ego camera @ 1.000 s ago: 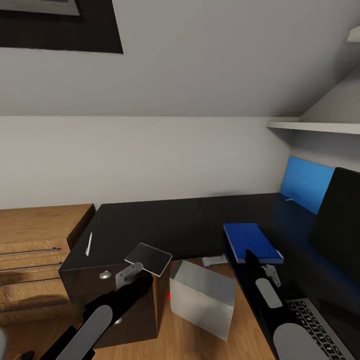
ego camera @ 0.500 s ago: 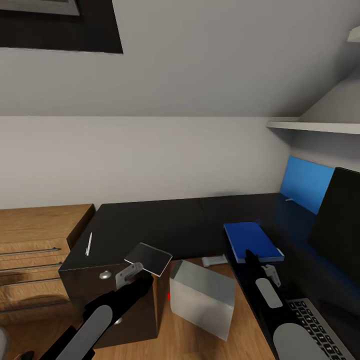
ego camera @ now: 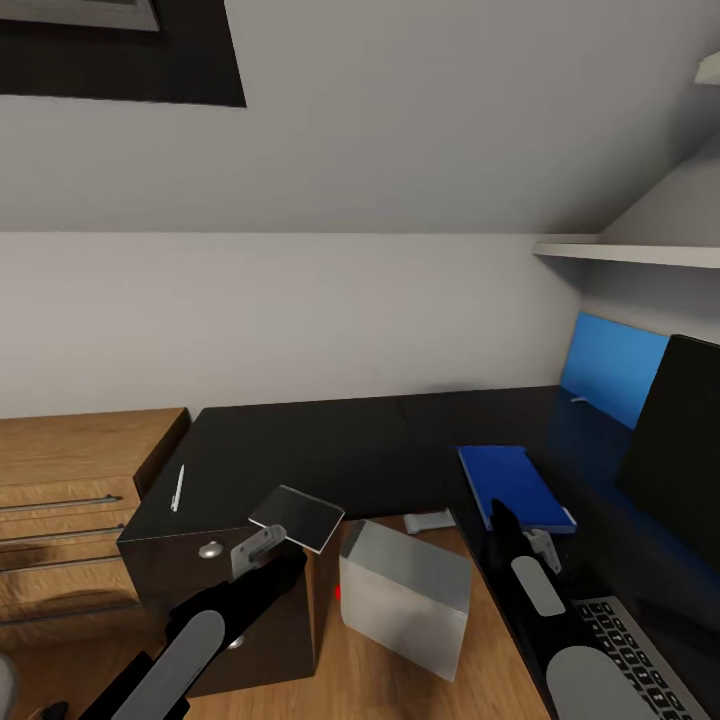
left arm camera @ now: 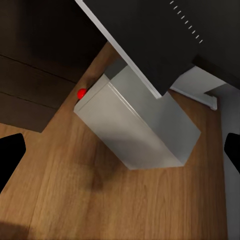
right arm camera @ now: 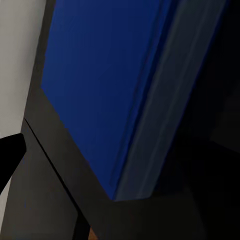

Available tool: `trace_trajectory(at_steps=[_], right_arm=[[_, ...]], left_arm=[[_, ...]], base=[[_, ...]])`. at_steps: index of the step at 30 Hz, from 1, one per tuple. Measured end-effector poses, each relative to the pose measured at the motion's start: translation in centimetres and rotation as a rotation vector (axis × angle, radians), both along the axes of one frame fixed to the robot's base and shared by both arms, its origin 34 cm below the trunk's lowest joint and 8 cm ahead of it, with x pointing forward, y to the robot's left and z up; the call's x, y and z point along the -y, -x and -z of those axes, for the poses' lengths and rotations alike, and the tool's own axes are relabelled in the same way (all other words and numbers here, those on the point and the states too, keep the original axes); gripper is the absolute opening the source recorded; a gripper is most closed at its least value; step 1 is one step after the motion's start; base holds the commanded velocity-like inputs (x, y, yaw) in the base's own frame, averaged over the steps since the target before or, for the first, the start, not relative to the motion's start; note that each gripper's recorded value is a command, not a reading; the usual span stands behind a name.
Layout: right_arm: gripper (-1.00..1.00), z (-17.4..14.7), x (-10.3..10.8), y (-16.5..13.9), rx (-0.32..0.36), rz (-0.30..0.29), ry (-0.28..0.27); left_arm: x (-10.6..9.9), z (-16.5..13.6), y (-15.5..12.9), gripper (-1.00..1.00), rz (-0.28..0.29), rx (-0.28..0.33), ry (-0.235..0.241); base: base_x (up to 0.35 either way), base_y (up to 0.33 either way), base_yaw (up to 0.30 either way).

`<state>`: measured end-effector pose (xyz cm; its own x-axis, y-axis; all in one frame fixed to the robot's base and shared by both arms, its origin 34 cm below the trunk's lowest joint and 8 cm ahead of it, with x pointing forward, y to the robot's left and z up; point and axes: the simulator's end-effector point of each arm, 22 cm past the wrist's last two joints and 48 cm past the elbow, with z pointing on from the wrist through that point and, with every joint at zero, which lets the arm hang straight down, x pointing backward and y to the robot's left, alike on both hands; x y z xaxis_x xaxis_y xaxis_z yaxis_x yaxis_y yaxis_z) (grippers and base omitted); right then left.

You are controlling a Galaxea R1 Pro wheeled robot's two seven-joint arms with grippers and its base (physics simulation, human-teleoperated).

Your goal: In the bedroom, organize the workspace by keeping the computer under the desk, ensuring the monitor is on the desk, placing the keyboard on the desk next to the monitor, placing the mouse on the desk next to the keyboard, moving the folder from the swivel chair onto the desk next to the mouse, stacking the notebook on top of the folder with the pen on top of the notebook, and positioning the swivel chair next to the desk.

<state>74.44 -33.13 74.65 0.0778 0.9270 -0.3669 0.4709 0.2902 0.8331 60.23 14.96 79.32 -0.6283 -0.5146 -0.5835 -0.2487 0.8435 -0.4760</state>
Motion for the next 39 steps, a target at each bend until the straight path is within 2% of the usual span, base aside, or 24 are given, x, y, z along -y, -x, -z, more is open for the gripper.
trace_trajectory(at_steps=[39], right_arm=[[1.0,-0.42,-0.19,0.1,-0.009,-0.001,-0.005]], left_arm=[[0.06,-0.84,-0.04,1.0,0.002,-0.002,0.001]], base=[[-0.006,0.0,0.0]])
